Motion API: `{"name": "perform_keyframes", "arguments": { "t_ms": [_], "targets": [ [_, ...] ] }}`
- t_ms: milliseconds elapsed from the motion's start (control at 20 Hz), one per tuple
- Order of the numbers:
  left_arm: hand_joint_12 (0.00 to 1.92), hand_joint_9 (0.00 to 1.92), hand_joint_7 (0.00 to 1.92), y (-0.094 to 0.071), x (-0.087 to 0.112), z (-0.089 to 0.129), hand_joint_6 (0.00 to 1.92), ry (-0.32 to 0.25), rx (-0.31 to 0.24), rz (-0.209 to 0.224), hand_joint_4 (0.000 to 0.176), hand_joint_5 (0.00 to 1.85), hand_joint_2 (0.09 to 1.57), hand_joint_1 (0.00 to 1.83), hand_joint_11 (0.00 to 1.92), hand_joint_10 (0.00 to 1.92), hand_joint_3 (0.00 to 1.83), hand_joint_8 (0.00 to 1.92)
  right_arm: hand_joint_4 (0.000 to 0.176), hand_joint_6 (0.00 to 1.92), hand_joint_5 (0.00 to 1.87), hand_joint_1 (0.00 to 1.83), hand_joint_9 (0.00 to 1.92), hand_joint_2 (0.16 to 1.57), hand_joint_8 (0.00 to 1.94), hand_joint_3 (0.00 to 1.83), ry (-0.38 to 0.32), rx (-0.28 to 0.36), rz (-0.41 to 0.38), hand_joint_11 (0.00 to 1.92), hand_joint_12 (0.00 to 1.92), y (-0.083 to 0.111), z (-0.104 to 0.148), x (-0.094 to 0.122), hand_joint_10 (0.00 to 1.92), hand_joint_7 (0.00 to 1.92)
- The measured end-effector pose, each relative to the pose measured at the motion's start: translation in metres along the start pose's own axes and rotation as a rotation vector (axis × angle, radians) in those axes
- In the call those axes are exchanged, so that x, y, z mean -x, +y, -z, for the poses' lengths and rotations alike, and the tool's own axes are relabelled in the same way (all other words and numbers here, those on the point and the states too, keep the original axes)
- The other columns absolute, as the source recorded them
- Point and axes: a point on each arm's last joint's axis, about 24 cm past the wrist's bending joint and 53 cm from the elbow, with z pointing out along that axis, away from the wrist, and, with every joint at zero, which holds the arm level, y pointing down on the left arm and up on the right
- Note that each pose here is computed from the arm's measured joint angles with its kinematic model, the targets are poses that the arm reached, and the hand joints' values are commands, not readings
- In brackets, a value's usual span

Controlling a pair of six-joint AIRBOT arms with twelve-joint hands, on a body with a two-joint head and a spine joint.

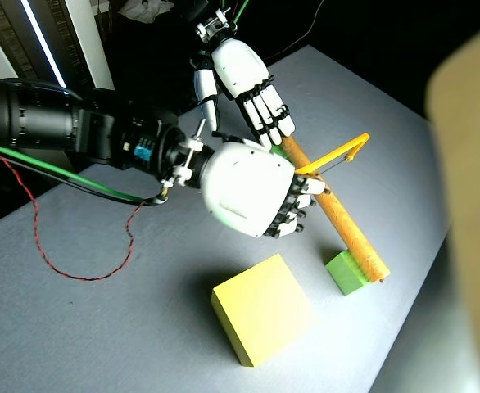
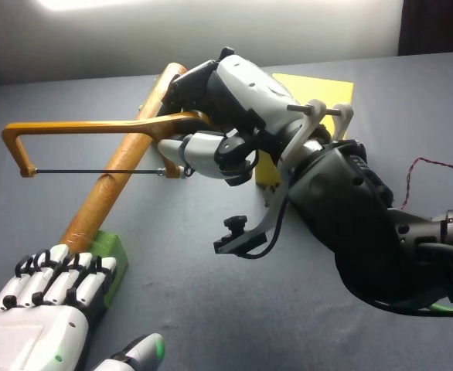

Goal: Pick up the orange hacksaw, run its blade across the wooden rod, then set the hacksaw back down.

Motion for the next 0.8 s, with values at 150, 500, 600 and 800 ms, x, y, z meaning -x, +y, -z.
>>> {"name": "perform_keyframes", "arguments": {
  "t_ms": [150, 500, 600, 800],
  "targets": [
    [0.00, 0.01, 0.05, 0.000, 0.000, 0.000, 0.00, 0.001, -0.001, 0.000, 0.000, 0.09, 1.34, 0.00, 0.00, 0.00, 0.00, 0.00, 0.000, 0.88, 1.02, 1.25, 1.32, 1.06, 0.67, 0.00, -0.004, 0.005, 0.005, 1.10, 0.47, 0.006, 0.004, 0.010, 0.00, 1.20],
    [0.00, 0.03, 0.07, 0.001, 0.000, 0.000, 0.01, 0.000, 0.003, 0.000, 0.000, 0.12, 1.34, 0.00, 0.00, 0.00, 0.00, 0.01, 0.000, 0.89, 1.01, 1.25, 1.33, 1.06, 0.67, 0.00, -0.069, 0.008, 0.006, 1.11, 0.47, 0.021, 0.024, 0.071, 0.01, 1.20],
    [0.00, 0.03, 0.07, 0.000, 0.000, 0.000, 0.00, -0.001, 0.000, 0.002, 0.000, 0.12, 1.34, 0.00, 0.00, 0.00, 0.00, 0.00, 0.000, 0.86, 1.03, 1.25, 1.34, 1.06, 0.64, 0.00, -0.056, 0.012, 0.007, 1.11, 0.46, 0.022, 0.023, 0.066, 0.01, 1.22],
    [0.00, 0.02, 0.06, -0.001, 0.000, 0.000, 0.01, 0.000, 0.000, 0.002, 0.000, 0.11, 1.34, 0.00, 0.00, 0.01, 0.00, 0.01, 0.000, 0.85, 1.03, 1.26, 1.35, 1.05, 0.64, 0.00, 0.003, 0.000, 0.006, 1.12, 0.46, 0.014, 0.014, 0.033, 0.01, 1.22]
  ]
}}
